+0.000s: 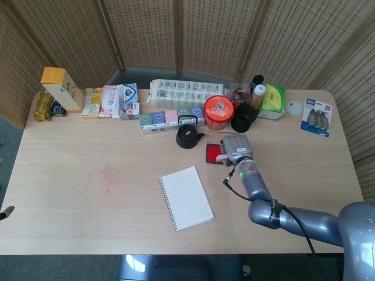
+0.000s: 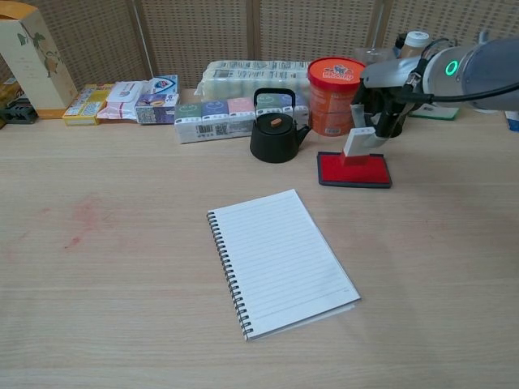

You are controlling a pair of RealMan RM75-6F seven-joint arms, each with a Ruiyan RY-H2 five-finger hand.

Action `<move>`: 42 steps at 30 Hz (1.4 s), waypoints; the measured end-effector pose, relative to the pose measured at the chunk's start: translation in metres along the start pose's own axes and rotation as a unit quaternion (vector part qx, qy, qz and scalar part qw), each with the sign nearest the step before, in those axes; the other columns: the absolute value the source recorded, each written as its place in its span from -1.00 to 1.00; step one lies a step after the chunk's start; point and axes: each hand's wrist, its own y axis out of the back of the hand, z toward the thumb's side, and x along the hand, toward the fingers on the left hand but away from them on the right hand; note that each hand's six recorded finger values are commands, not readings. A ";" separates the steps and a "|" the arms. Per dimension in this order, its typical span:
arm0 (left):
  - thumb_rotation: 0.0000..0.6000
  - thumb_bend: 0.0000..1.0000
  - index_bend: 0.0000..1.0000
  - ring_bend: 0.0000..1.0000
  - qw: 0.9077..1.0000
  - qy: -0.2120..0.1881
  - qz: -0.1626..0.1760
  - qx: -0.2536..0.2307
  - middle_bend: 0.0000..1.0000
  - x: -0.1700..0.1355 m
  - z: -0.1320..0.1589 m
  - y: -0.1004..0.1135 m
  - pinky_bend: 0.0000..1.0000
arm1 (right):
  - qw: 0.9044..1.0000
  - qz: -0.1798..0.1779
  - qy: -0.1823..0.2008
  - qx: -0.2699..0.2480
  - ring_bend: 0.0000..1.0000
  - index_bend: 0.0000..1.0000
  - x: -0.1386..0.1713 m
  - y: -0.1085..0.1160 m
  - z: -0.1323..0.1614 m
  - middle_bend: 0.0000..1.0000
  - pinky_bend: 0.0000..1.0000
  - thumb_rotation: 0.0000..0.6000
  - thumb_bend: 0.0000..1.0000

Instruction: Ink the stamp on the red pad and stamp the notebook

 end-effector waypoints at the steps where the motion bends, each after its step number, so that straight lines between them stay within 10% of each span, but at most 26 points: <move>1: 1.00 -0.99 -1.00 -0.98 1.000 0.000 0.000 0.000 -1.00 0.000 0.000 0.000 -1.00 | 1.000 0.002 0.011 -0.001 1.00 0.38 0.005 0.000 0.005 0.83 1.00 1.00 -0.12; 12: 1.00 -0.99 -1.00 -0.98 1.000 0.003 -0.002 0.001 -1.00 0.001 -0.001 -0.001 -1.00 | 0.994 0.005 0.095 0.044 1.00 0.38 0.042 -0.019 0.055 0.83 1.00 1.00 -0.11; 42: 1.00 -0.99 -1.00 -0.98 1.000 -0.008 -0.009 0.000 -1.00 0.002 0.002 -0.001 -1.00 | 0.987 0.036 0.127 0.095 1.00 0.42 0.070 -0.079 0.135 0.84 1.00 1.00 -0.11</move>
